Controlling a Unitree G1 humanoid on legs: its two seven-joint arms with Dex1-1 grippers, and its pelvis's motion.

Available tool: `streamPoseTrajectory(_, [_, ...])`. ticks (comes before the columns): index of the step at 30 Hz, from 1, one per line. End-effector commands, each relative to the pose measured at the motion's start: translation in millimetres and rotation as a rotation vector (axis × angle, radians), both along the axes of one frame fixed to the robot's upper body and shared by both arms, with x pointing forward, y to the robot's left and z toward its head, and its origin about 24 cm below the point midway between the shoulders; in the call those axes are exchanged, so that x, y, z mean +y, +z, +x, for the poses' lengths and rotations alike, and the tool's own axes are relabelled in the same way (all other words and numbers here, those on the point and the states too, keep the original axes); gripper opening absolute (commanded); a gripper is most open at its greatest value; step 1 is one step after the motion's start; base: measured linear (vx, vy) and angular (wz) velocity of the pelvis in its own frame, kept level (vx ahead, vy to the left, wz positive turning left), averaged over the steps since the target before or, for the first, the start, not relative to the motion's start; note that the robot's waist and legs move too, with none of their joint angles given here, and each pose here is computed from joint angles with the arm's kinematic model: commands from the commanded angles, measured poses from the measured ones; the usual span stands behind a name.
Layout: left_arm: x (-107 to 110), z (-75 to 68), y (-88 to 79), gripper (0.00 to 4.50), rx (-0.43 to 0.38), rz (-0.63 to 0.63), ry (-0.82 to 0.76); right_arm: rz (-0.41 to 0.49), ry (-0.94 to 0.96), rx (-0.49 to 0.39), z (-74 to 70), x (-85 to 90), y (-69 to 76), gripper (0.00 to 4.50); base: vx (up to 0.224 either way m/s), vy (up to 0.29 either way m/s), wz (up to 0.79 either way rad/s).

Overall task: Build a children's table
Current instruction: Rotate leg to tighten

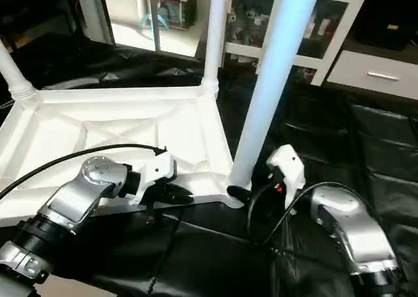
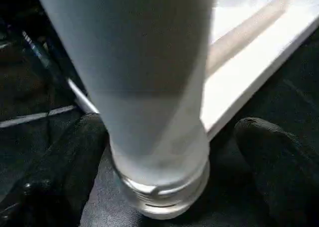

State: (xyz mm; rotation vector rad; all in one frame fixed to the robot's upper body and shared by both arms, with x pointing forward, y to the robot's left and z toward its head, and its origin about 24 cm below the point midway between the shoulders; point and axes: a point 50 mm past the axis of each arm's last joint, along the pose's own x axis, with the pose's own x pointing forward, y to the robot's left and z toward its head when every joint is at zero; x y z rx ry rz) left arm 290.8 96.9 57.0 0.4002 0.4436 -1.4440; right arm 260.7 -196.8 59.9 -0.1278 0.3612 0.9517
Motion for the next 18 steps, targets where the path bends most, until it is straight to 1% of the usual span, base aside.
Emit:
streamPoseTrajectory(1, [-12.4,-6.5,5.2,0.0,0.009,-0.057,-0.089,-0.004,0.018,-0.021,4.6,0.7,2.3,4.44,0.0,0.0,0.0])
streamPoseTrajectory(2, [-12.4,-6.5,5.2,0.0,0.01,-0.056,-0.09,0.0,0.017,-0.024,5.7,0.9,2.5,4.44,0.0,0.0,0.0])
streamPoseTrajectory(3, [-12.3,-6.7,5.2,0.0,0.01,-0.055,-0.091,0.002,0.016,-0.028,6.8,1.0,2.5,4.28,0.0,0.0,0.0])
streamPoseTrajectory(5, [-11.6,-6.9,4.9,0.0,0.008,-0.049,-0.091,0.008,0.029,-0.034,8.1,1.6,2.9,4.28,0.0,0.0,0.0])
streamPoseTrajectory(8, [-10.2,-7.6,4.4,0.0,0.009,-0.042,-0.091,0.009,0.044,-0.034,8.4,1.3,2.3,3.89,0.0,0.0,0.0])
streamPoseTrajectory(9, [-10.2,-7.6,4.4,0.0,0.009,-0.042,-0.091,0.009,0.044,-0.034,8.4,1.3,2.3,3.89,0.0,0.0,0.0])
streamPoseTrajectory(14, [-7.6,-8.8,3.4,0.0,0.018,-0.035,-0.092,0.03,0.087,-0.019,5.8,2.6,0.9,3.38,0.0,0.0,0.0])
streamPoseTrajectory(15, [-7.6,-8.8,3.4,0.0,0.018,-0.035,-0.092,0.03,0.087,-0.019,5.8,2.6,0.9,3.38,0.0,0.0,0.0])
streamPoseTrajectory(18, [-6.5,-8.8,3.2,0.0,0.023,-0.03,-0.093,0.04,0.094,-0.015,5.5,3.1,0.8,3.02,0.0,0.0,0.0])
